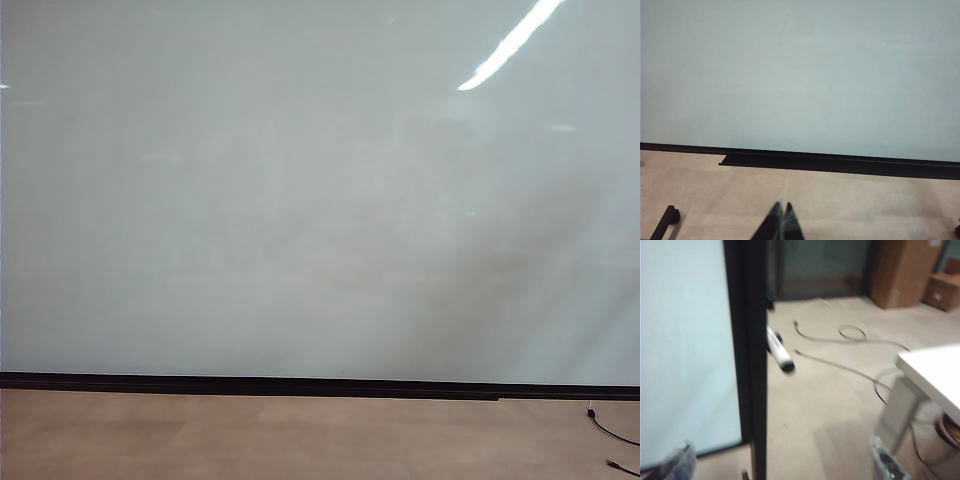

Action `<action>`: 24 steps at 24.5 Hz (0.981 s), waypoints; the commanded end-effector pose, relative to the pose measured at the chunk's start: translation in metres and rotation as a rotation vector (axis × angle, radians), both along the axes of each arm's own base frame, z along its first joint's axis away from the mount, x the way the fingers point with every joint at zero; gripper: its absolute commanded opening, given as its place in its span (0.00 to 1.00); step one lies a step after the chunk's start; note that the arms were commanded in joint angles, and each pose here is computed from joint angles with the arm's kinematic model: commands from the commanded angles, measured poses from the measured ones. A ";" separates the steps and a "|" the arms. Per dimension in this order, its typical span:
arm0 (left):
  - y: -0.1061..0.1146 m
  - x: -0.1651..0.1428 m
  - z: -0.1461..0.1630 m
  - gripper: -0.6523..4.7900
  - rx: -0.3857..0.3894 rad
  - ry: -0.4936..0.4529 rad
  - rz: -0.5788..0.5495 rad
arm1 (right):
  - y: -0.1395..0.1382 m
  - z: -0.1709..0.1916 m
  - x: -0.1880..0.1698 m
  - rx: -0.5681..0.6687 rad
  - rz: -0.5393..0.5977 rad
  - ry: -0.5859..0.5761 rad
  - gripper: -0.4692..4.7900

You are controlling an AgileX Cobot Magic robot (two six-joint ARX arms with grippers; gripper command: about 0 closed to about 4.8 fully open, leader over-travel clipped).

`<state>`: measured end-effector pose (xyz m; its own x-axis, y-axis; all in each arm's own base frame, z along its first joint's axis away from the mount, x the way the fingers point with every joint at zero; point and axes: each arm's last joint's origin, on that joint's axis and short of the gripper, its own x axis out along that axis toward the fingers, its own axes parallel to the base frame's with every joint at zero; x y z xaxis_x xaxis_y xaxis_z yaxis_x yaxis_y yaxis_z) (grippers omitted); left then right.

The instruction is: Pick up the pen on the shelf to the right of the whiteboard and draw a cross mark.

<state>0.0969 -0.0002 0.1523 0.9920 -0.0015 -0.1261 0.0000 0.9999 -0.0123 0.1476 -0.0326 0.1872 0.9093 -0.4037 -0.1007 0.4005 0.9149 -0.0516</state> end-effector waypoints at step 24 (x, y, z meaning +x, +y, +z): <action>0.000 0.000 0.002 0.11 0.004 -0.011 -0.004 | -0.082 -0.031 0.060 -0.032 0.266 -0.196 1.00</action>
<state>0.0969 -0.0001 0.1523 0.9920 -0.0011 -0.1261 -0.0004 0.9999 -0.0122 0.2041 -0.1132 0.1535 0.9819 -0.1812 0.0553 0.1828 0.9828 -0.0257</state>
